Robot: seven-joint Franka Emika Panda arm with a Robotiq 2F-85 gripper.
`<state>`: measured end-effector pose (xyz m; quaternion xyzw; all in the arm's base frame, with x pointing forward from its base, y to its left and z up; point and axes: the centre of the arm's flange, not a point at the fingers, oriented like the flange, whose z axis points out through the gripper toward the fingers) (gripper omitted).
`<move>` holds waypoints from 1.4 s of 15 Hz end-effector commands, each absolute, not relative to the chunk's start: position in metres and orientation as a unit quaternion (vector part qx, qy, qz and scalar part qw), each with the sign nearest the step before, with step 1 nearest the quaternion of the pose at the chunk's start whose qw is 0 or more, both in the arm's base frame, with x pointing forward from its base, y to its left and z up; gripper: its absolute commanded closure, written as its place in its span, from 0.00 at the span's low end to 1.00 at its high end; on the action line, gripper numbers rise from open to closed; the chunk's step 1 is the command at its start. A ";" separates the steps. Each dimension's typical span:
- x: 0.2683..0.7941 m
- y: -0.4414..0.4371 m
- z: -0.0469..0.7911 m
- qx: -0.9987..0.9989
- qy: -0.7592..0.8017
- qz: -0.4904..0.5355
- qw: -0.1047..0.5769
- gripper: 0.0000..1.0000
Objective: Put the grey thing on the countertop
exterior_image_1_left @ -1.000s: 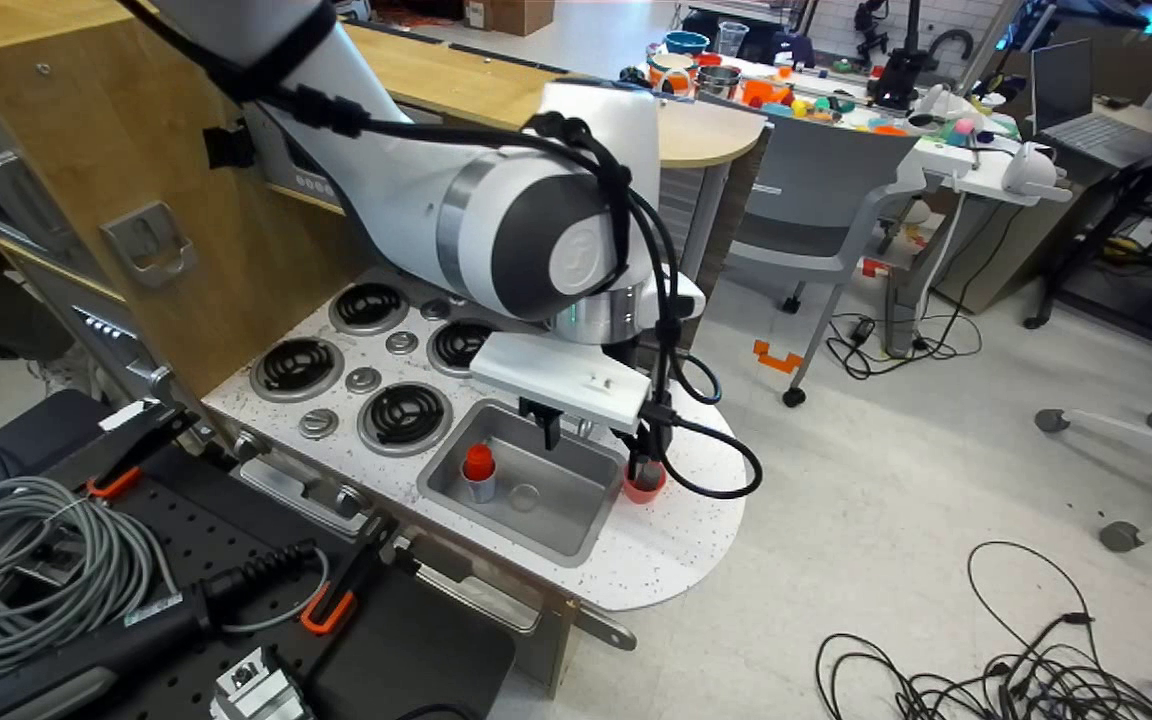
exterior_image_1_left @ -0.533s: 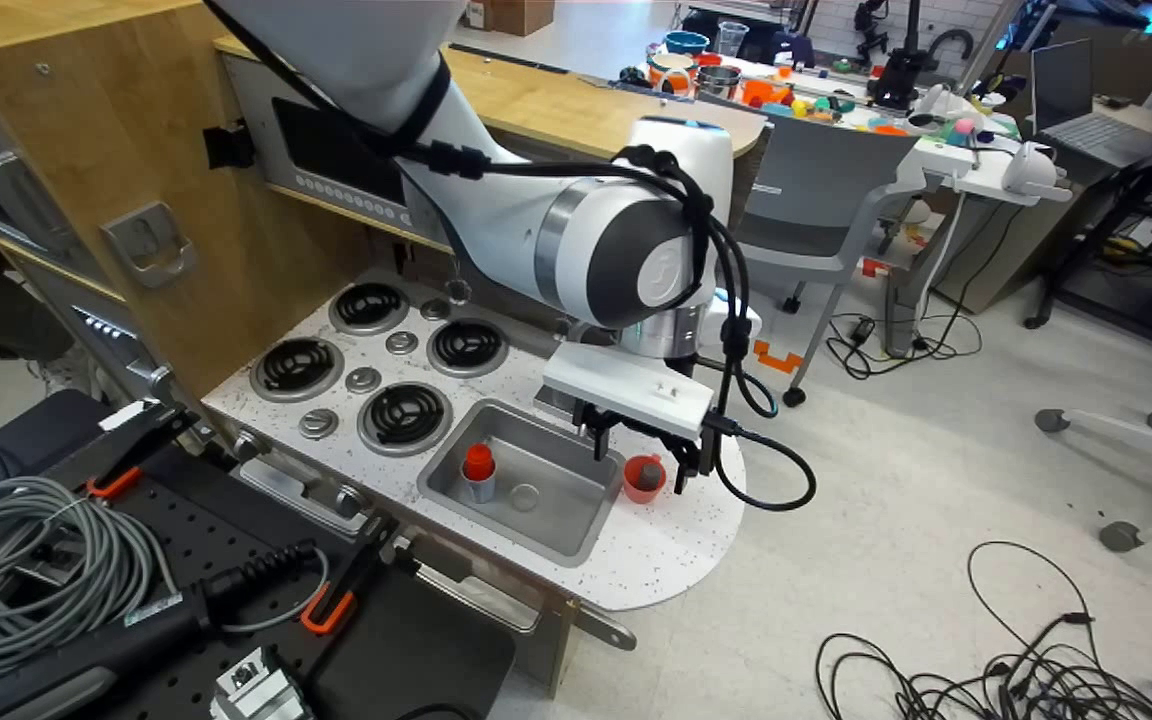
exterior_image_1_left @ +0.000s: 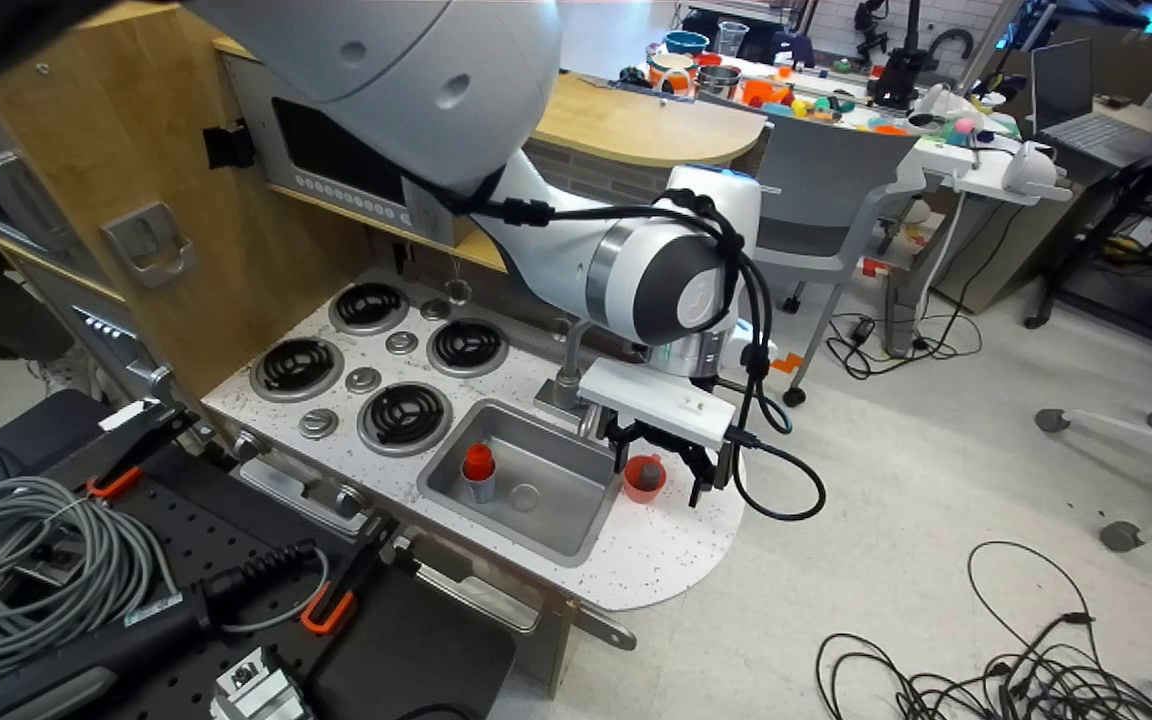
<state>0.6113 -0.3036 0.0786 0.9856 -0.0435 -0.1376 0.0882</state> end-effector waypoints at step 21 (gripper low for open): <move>0.673 -0.306 0.030 0.989 0.053 -0.134 0.046 0.00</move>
